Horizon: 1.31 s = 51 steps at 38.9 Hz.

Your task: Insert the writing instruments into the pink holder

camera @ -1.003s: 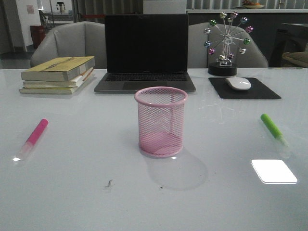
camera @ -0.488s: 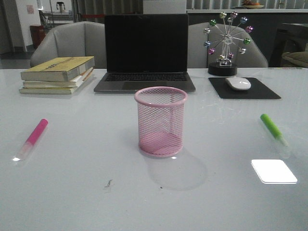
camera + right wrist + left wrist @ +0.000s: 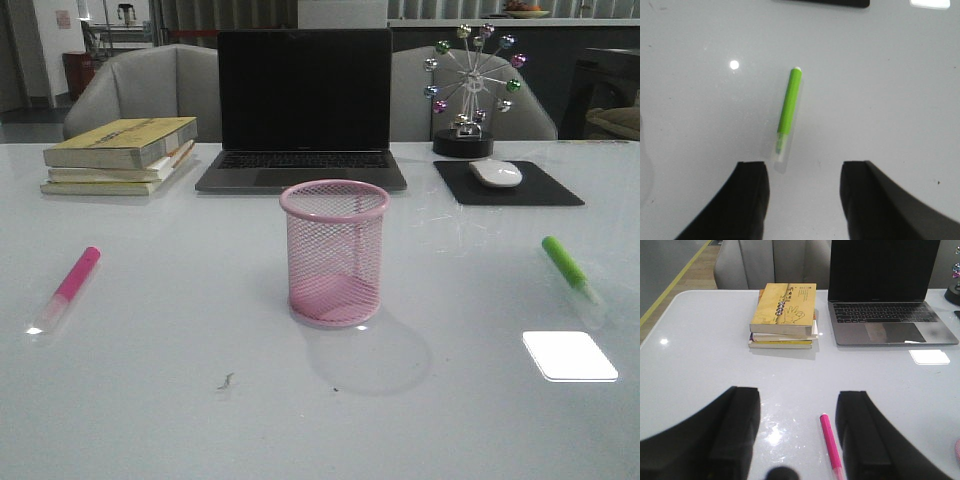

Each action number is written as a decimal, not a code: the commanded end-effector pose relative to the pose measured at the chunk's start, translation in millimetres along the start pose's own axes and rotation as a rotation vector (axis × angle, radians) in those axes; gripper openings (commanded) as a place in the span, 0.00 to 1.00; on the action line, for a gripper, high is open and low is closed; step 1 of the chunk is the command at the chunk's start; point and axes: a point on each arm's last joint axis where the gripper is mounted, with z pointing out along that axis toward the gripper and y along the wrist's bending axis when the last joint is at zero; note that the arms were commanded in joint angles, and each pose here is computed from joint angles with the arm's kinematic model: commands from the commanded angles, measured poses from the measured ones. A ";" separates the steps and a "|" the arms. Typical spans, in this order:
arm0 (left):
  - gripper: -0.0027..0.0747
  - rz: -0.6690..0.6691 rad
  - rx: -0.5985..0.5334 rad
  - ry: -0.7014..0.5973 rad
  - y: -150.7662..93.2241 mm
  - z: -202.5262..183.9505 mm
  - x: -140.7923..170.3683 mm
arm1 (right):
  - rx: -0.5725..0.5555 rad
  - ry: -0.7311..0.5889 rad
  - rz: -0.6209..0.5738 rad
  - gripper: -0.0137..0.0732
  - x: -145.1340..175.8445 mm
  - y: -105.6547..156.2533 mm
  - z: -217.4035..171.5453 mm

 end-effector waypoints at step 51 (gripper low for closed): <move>0.54 -0.019 0.001 -0.097 -0.2 -4.9 -16.4 | 0.012 0.508 0.039 0.61 -50.6 12.8 212.7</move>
